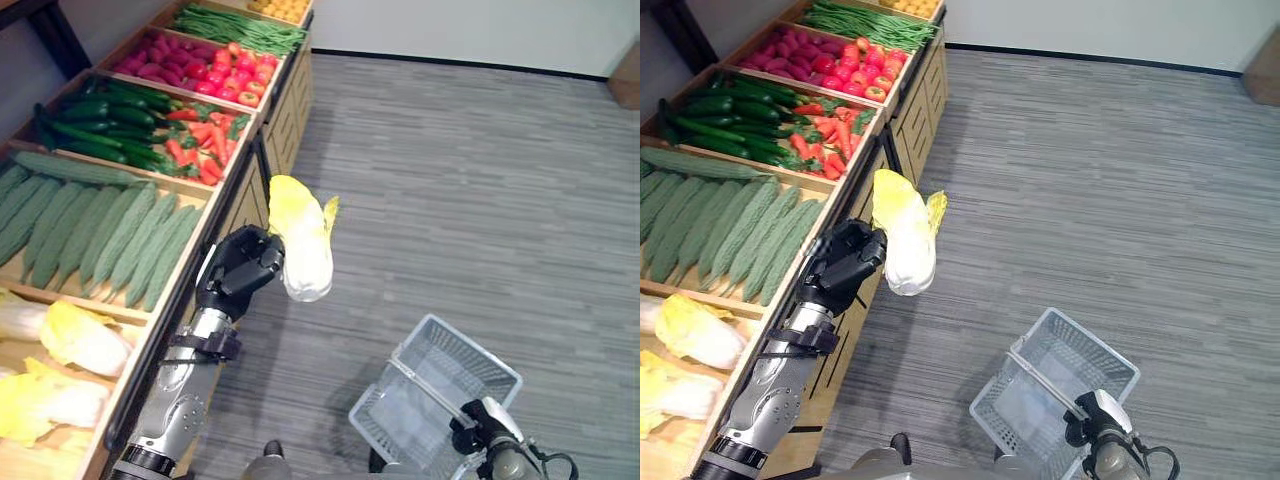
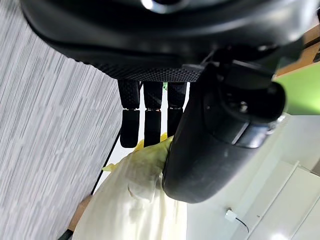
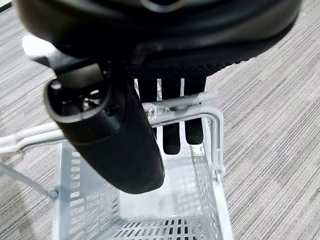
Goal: Get the vegetables into the basket
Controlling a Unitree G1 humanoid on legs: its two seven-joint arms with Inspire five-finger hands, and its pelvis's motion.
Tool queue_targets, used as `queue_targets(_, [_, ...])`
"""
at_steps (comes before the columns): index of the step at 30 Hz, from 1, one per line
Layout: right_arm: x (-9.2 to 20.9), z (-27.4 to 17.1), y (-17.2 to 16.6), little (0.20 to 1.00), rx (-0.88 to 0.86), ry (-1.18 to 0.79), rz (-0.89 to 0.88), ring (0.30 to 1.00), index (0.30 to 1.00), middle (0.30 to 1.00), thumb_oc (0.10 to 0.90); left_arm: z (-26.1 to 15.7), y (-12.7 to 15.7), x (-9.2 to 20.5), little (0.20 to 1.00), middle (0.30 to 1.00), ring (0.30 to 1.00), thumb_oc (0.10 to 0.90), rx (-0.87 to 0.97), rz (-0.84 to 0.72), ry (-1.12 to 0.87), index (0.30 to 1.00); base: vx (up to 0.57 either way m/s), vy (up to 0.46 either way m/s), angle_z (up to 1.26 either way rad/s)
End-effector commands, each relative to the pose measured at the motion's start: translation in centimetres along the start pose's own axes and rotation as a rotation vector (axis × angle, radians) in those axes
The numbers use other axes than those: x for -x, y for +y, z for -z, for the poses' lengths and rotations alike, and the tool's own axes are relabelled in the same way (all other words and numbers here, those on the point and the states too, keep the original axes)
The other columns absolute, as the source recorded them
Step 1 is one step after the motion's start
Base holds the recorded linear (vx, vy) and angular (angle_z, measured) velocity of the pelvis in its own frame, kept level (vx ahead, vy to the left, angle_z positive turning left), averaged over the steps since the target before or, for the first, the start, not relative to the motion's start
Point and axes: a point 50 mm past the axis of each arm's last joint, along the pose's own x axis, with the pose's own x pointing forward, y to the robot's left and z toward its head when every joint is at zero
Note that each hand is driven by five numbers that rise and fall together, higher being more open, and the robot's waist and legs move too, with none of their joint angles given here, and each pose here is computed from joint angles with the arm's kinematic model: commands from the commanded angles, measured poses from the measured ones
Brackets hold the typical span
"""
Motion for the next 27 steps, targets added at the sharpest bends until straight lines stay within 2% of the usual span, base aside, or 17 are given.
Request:
queue_targets(1, [-0.7, -0.7, -4.3, 0.300, 0.034, -0.063, 0.146, 0.300, 0.300, 0.300, 0.400, -4.2, -2.6, -1.7, 0.300, 0.300, 0.300, 0.400, 0.016, 0.147, -0.231, 0.300, -0.02, -0.180, 0.06])
queue_targets(9, [-1.4, -3.3, -11.2, 0.300, 0.089, -0.160, 0.309, 0.300, 0.300, 0.300, 0.400, -2.9, -3.8, -2.0, 0.300, 0.300, 0.300, 0.400, 0.043, 0.212, -0.178, 0.300, 0.00, -0.066, -0.22])
queue_targets(10, [-1.4, -3.3, -11.2, 0.300, 0.090, -0.161, 0.309, 0.300, 0.300, 0.300, 0.400, -2.9, -3.8, -2.0, 0.300, 0.300, 0.300, 0.400, 0.044, 0.212, -0.178, 0.300, 0.00, 0.000, 0.00])
queue_targets(13, [-1.2, -6.3, -14.1, 0.300, 0.094, -0.276, 0.393, 0.300, 0.300, 0.300, 0.400, -1.8, -4.5, -1.7, 0.300, 0.300, 0.300, 0.400, 0.010, 0.275, -0.097, 0.300, 0.05, 0.095, -0.01])
queue_targets(19, [-0.8, -9.8, -15.6, 0.300, 0.110, -0.402, 0.421, 0.300, 0.300, 0.300, 0.400, -0.8, -4.7, -1.7, 0.300, 0.300, 0.300, 0.400, -0.078, 0.327, -0.021, 0.300, 0.03, 0.083, -0.22])
queue_targets(27, [0.9, -16.9, -16.5, 0.300, 0.083, -0.674, 0.436, 0.300, 0.300, 0.300, 0.400, 1.2, -5.4, -2.6, 0.300, 0.300, 0.300, 0.400, -0.330, 0.457, 0.093, 0.300, 0.01, 0.062, -0.16])
